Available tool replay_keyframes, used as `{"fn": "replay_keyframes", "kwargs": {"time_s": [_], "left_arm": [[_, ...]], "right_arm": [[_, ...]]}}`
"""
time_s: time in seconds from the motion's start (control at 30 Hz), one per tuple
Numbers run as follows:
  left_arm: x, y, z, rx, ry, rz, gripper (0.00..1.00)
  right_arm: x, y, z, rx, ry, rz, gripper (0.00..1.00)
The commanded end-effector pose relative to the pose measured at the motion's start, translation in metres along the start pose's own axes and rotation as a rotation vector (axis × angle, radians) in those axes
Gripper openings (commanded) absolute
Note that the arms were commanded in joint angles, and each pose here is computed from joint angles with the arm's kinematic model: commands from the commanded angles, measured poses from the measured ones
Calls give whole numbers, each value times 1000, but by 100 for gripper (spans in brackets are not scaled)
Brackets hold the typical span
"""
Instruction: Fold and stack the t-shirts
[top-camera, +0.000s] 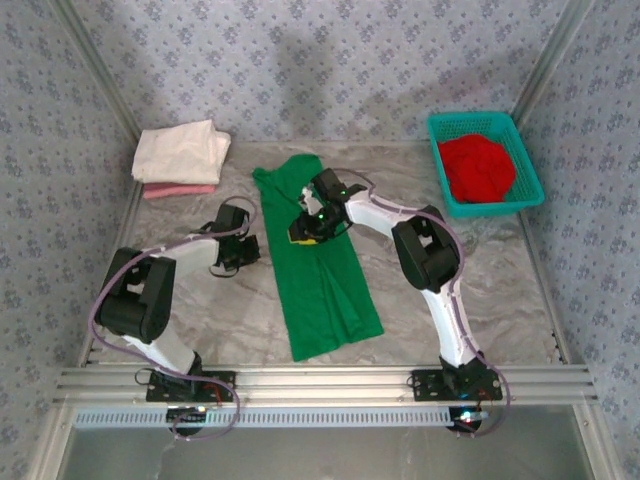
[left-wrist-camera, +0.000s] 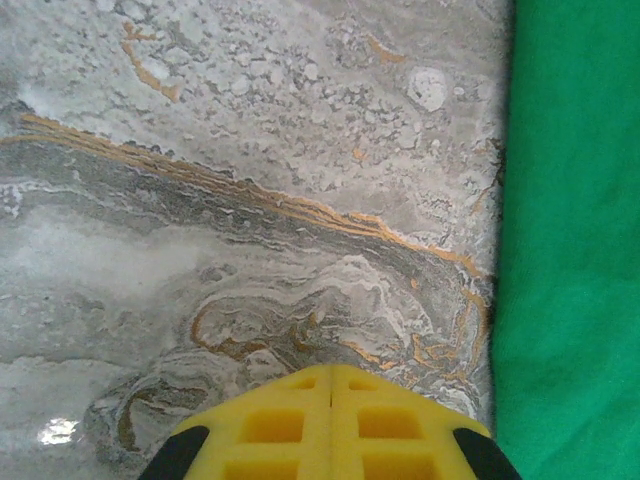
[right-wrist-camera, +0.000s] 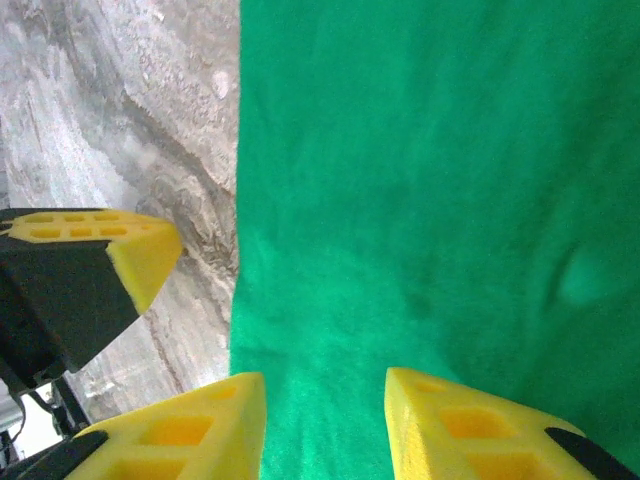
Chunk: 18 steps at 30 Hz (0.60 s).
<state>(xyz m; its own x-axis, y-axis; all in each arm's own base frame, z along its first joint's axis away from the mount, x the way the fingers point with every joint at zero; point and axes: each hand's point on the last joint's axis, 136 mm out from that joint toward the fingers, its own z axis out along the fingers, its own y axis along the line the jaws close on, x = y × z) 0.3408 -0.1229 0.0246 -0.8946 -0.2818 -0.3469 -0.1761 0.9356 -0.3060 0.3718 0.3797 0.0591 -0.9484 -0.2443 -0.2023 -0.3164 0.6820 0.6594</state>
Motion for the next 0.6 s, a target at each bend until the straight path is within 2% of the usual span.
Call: {"fn": "replay_keyframes", "kwargs": {"time_s": [0.0,0.17,0.3,0.43,0.57], "left_arm": [[-15,-9,-9,17,-31,14,0],[-18,-11,-13,21,-37,19,0],[-18,-8,-14,14,-35,22,0],[-14,-7,-12,12,-20,23,0],[-5,-8,-15,31,14,39,0]], "right_arm": [[-3,44,-41,-68,-67,-32,39],[6,56,-95,-103,-152,-28,40],[33,16,-118,-13,-201,43,43],[85,-33,-107,88,-93,92,45],[129,-41,-90,96,10,9,51]]}}
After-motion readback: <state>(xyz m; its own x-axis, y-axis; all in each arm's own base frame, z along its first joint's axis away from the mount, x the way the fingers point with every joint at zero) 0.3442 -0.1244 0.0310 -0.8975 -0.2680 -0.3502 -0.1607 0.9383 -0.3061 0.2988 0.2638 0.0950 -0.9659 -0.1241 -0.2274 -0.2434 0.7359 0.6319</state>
